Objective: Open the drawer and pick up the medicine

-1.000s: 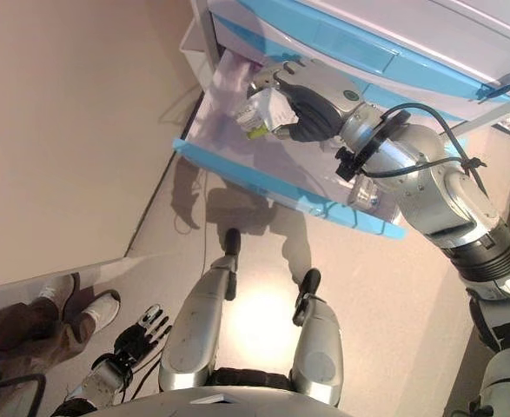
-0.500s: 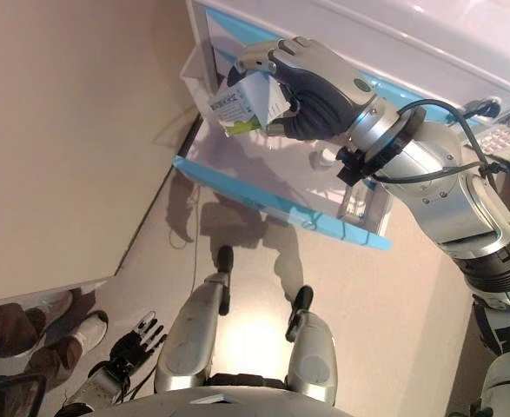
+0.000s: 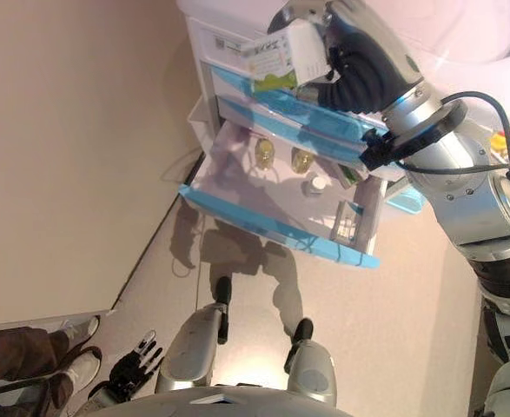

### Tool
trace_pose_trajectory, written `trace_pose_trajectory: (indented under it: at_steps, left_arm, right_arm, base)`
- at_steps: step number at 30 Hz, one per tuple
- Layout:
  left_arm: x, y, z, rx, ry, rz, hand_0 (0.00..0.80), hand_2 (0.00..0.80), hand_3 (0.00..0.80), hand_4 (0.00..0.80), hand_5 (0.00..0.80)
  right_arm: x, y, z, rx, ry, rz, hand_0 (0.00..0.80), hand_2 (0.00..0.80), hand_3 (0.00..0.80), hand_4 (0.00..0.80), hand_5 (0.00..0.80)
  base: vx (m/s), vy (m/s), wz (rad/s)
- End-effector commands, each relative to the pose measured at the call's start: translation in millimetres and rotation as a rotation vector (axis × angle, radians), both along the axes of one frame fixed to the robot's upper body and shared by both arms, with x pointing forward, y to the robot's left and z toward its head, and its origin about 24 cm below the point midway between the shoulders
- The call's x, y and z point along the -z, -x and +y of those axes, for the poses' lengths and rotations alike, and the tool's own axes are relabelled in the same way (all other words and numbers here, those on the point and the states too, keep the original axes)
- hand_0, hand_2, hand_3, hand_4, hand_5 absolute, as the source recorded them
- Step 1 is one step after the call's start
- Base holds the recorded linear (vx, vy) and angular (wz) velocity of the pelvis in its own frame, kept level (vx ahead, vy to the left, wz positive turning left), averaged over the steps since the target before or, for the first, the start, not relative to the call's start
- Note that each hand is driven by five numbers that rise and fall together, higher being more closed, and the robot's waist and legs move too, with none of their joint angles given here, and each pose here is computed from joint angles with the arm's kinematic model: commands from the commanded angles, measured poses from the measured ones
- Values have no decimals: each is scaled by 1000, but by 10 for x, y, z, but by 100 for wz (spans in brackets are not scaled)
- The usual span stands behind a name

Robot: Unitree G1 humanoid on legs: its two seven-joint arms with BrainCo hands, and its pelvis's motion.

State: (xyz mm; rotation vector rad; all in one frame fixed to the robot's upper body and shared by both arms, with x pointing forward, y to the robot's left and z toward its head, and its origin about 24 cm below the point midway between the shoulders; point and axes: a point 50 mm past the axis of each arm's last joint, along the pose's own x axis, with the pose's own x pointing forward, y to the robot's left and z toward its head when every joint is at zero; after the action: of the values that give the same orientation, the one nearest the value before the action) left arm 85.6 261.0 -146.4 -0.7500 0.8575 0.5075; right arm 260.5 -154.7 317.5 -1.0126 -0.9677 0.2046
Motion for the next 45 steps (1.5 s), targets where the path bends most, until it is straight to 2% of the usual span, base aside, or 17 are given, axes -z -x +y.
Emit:
trace_pose_trajectory:
  at_steps: [1,11,13,25,39,45]
  left_arm:
    - [46,363,60,-4,-34,97,0,0,0,0,0]
    - [65,470,63,2,-33,144,0,0,0,0,0]
    - [55,487,91,3,-41,155,0,0,0,0,0]
    - [31,482,161,27,-52,197,0,0,0,0,0]
    - [7,438,200,37,-61,221,0,0,0,0,0]
    - [-12,416,216,44,-61,217,0,0,0,0,0]
  right_arm:
    - [-166,-1,-137,41,-108,-63,800,800,800,800,800]
    - [-169,-289,-417,246,-166,-27,800,800,800,800,800]
    - [-150,-408,-578,355,-162,-4,800,800,800,800,800]
    - [-123,-874,-1114,635,-235,155,800,800,800,800,800]
    - [-253,-1010,-1580,913,-164,279,800,800,800,800,800]
    - [-180,-994,-1818,1023,-105,408,800,800,800,800,800]
  base:
    - [48,-8,0]
    - [52,8,2]
    - [51,-11,7]
    - [43,-2,6]
    - [39,24,8]
    - [16,8,8]
